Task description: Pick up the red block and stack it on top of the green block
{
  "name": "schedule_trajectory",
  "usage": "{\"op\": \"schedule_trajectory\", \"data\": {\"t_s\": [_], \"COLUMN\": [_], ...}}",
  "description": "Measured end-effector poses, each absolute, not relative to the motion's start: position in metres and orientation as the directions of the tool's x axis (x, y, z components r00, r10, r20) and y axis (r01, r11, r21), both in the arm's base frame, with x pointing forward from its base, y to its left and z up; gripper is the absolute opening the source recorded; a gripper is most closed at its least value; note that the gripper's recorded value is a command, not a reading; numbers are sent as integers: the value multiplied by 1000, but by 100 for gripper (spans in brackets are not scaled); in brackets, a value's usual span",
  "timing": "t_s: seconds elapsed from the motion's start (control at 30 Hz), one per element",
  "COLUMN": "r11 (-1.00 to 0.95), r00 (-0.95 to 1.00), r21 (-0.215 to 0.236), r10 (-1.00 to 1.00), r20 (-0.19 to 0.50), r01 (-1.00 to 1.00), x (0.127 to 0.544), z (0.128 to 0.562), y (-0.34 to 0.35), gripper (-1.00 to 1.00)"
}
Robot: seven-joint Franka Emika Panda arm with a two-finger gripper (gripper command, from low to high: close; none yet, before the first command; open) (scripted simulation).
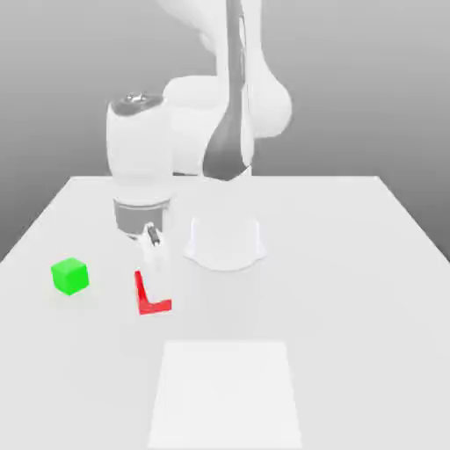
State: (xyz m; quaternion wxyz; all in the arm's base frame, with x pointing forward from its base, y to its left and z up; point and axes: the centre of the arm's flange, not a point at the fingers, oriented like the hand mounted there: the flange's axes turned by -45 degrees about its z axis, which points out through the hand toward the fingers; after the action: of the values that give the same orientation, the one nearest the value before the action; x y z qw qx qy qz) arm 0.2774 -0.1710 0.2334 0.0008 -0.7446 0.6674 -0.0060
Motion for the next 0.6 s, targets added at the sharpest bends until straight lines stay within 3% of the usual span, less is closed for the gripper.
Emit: {"op": "schedule_trajectory", "data": {"t_s": [0.33, 0.6], "r11": [472, 496], "r00": [-472, -496], "r21": [-4, -11], "r10": [-882, -868], "r20": [0, -10], "r01": [-882, -868], "x": [131, 125], "z": [245, 209], "y": [-310, -317], "gripper": [-100, -100]}}
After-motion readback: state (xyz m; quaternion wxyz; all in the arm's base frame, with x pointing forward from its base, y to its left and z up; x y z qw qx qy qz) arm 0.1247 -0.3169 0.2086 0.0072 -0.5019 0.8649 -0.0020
